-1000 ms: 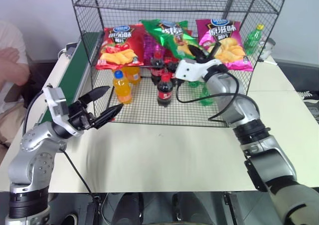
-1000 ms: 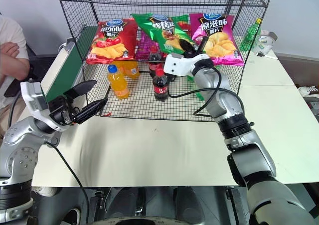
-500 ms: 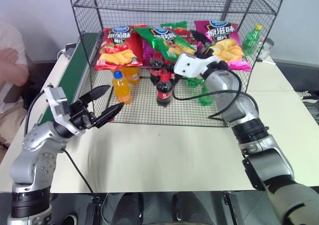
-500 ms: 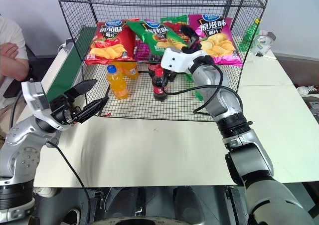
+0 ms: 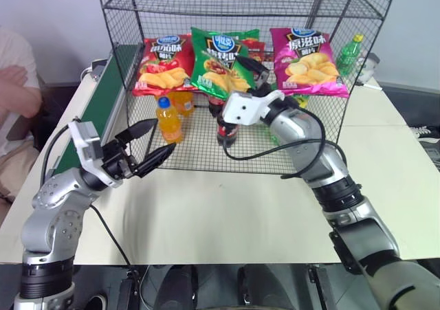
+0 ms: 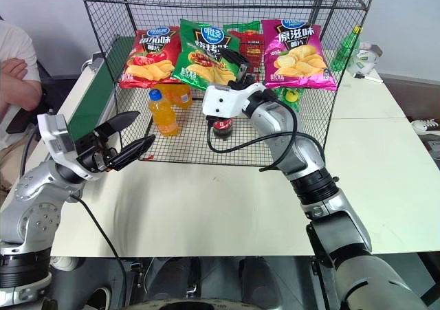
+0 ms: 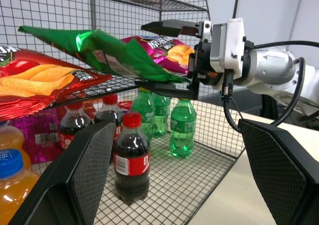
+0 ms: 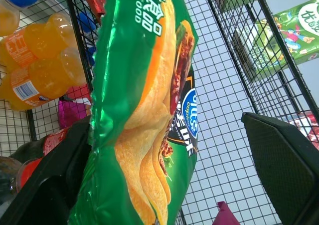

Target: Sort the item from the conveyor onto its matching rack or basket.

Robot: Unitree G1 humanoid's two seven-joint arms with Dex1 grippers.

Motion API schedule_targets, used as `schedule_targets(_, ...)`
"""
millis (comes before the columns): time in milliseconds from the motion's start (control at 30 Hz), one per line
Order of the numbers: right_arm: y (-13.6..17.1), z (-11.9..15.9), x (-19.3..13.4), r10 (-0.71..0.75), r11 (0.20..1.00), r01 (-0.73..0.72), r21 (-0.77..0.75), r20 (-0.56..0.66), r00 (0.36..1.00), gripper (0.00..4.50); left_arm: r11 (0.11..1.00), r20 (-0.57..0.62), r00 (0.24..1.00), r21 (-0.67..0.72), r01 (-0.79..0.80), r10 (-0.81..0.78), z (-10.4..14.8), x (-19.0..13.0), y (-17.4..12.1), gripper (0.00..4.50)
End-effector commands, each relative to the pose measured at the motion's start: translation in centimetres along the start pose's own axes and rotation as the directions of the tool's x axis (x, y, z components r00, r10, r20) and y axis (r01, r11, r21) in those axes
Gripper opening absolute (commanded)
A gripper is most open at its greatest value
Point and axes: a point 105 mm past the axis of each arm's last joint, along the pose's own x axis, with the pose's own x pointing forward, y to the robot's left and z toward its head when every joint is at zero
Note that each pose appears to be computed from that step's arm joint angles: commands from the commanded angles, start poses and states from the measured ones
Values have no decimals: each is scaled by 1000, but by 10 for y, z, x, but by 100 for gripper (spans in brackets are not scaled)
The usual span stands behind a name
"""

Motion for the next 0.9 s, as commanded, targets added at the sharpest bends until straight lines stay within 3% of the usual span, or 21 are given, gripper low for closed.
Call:
schedule_targets(33, -23, 10, 3, -78, 997, 77, 9, 48, 996, 379, 999, 18, 1000, 33, 10, -11, 7, 3, -2, 422)
schedule_targets(67, -23, 10, 3, -75, 997, 75, 12, 49, 996, 355, 999, 19, 1000, 32, 11, -11, 7, 3, -2, 422)
schedule_targets(300, -24, 12, 3, -78, 997, 76, 25, 67, 995, 14, 1000, 19, 1000, 27, 9, -9, 5, 3, -4, 422)
schedule_targets(633, -24, -7, 1, -62, 994, 62, -93, -6, 998, 6, 999, 21, 1000, 34, 8, -9, 6, 3, -3, 422)
schedule_targets(900, -14, -15, -2, -32, 995, 26, -94, -64, 997, 6, 1000, 26, 1000, 28, 8, -8, 6, 4, -4, 422)
